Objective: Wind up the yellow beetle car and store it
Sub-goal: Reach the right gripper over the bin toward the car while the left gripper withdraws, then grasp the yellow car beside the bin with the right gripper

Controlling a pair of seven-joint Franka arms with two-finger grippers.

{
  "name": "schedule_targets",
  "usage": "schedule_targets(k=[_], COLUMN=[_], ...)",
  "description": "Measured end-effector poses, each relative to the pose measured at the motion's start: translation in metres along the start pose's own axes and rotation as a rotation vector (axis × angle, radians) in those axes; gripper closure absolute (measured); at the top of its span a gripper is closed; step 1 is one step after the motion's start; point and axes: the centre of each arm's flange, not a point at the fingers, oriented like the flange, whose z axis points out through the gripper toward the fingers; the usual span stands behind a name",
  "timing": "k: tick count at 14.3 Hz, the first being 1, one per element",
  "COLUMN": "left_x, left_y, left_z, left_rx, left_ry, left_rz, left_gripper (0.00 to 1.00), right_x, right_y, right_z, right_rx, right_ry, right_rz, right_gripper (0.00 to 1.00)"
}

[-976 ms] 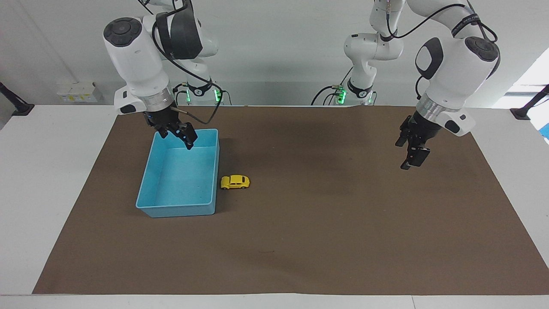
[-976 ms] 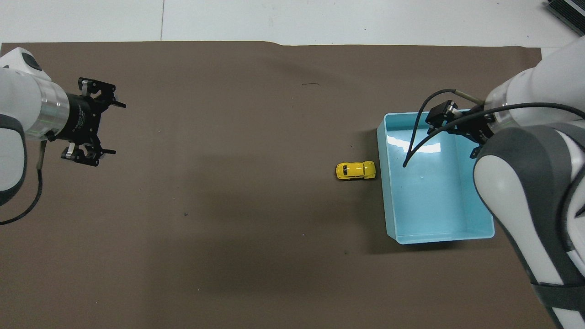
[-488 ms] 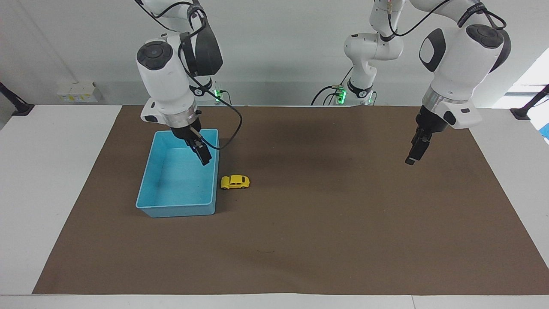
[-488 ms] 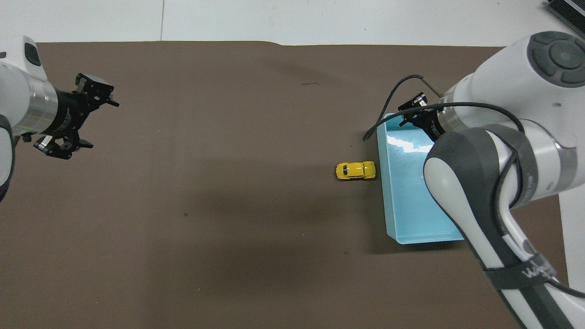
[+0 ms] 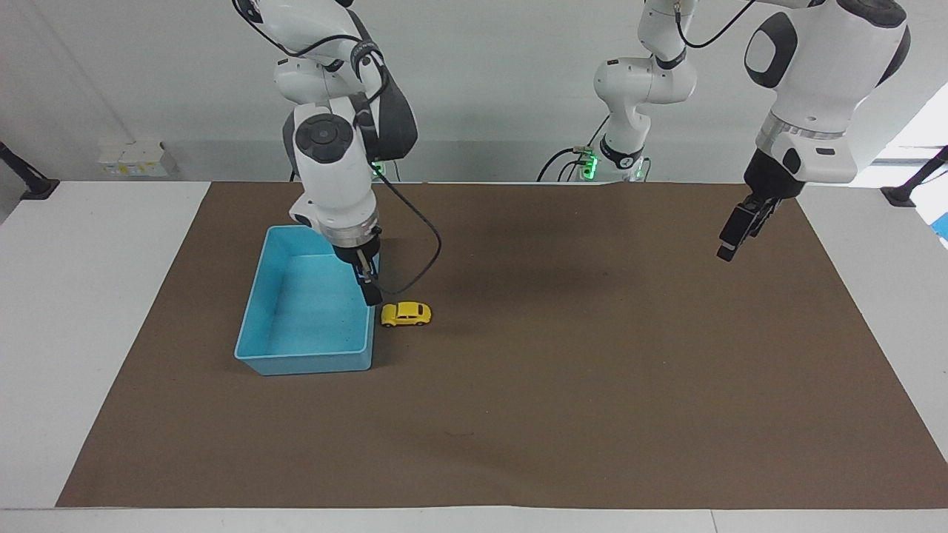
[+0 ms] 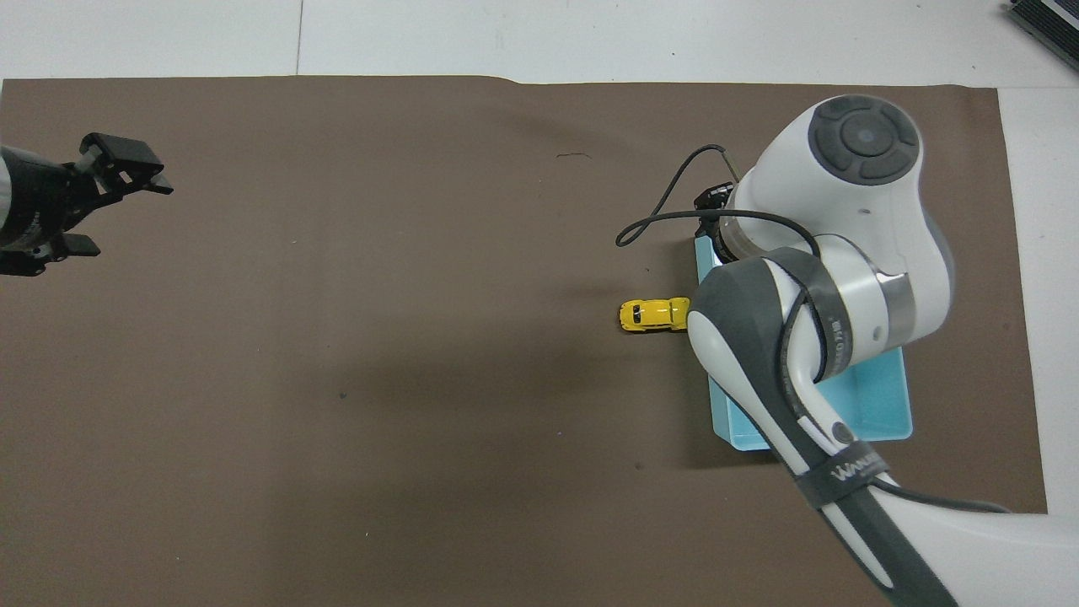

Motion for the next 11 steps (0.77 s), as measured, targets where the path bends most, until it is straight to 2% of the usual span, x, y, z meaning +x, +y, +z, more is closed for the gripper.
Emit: schedule_targets(k=[2,5,8,11], left_x=[-0.001,-0.005,-0.013,-0.019], left_y=[-0.005,-0.010,-0.015,-0.016], left_z=[-0.005,-0.007,-0.010,-0.016], left_rx=[0.006,0.034,0.063,0.063], left_ry=[-0.006,-0.055,-0.130,-0.155], left_rz=[0.096,0.247,0.416,0.546], left_gripper=[0.00,0.00,0.00,0.00], right_x=[-0.013,-0.031,-0.048,-0.061], right_y=[-0.005,-0.004,0.006,0.016], right_z=[0.020,0.055,0.094,0.117], right_rx=[-0.008,-0.009,-0.017,-0.008], right_ry=[0.026,0.068,0.097,0.105], right_rz=[0.069,0.147,0.175,0.184], right_gripper=[0.00,0.00,0.00,0.00])
